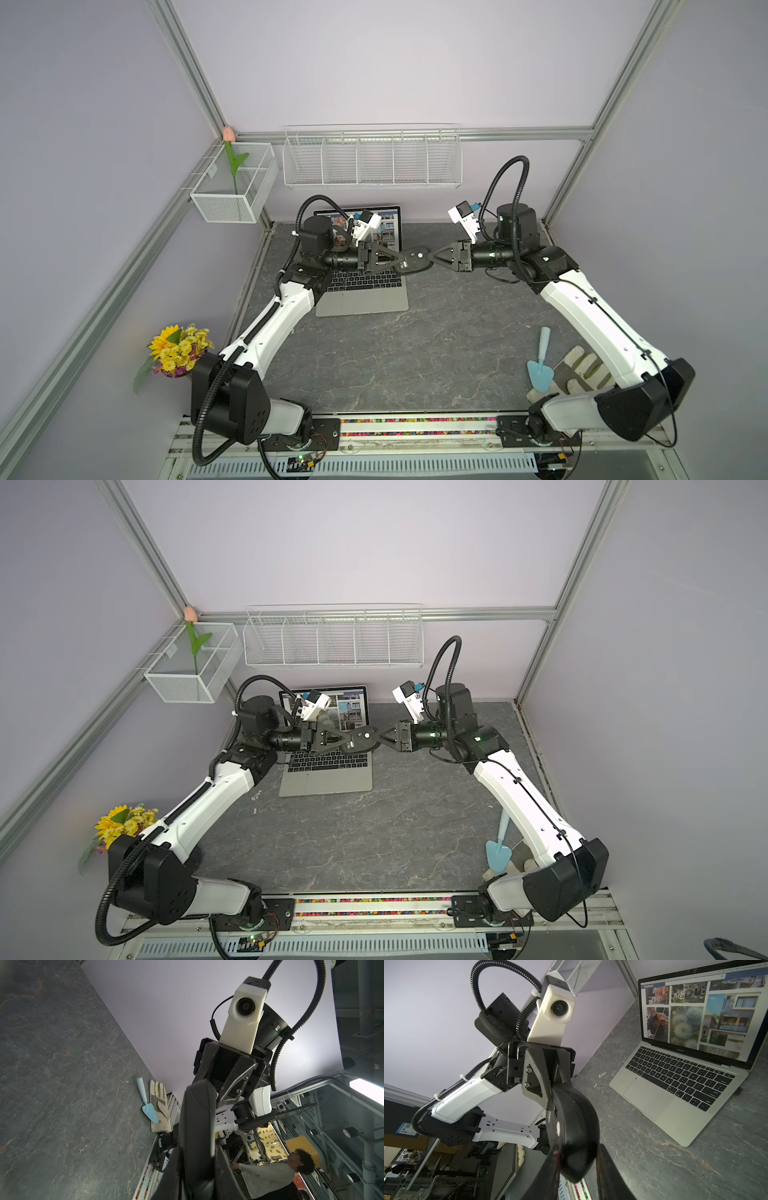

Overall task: Insert the wireless mouse receiver into the laptop
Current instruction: Close the lid on the mouse, then place the mouse at the center of the board, then reset both arms

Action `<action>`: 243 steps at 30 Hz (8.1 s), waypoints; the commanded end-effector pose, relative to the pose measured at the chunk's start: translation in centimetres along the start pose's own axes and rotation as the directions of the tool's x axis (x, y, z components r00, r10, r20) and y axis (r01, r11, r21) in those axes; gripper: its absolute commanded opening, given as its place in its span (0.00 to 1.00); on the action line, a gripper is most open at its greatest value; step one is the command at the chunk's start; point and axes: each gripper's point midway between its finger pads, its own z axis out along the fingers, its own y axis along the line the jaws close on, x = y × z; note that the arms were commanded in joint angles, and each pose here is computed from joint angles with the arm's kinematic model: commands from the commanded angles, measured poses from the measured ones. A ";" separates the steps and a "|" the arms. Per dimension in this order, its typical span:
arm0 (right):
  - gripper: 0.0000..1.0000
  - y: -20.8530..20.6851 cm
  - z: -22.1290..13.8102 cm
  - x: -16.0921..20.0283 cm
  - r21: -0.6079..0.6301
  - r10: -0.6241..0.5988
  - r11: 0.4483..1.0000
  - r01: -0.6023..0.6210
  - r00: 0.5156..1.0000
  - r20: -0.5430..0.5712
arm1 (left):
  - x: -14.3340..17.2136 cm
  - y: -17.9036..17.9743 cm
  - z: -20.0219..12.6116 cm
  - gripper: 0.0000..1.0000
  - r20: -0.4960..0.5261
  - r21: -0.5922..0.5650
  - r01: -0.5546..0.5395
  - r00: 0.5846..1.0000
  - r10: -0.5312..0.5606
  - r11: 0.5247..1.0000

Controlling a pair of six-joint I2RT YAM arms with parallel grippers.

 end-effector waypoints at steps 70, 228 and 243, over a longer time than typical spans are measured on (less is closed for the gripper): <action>0.07 -3.4 1.4 0.6 0.022 -0.111 0.994 0.110 0.993 0.030 | 1.9 5.0 2.7 0.96 0.086 -0.103 -0.545 0.829 0.553 0.832; 0.89 -23.0 4.3 16.8 0.309 -0.223 0.520 0.796 0.476 -0.850 | 5.2 17.0 -33.6 0.99 0.496 -0.767 0.641 0.591 0.636 0.002; 0.89 -33.7 -17.6 13.2 0.957 -0.228 0.246 -0.155 0.950 0.213 | 5.0 26.3 -31.8 0.99 0.284 -0.911 0.401 0.784 0.552 -0.100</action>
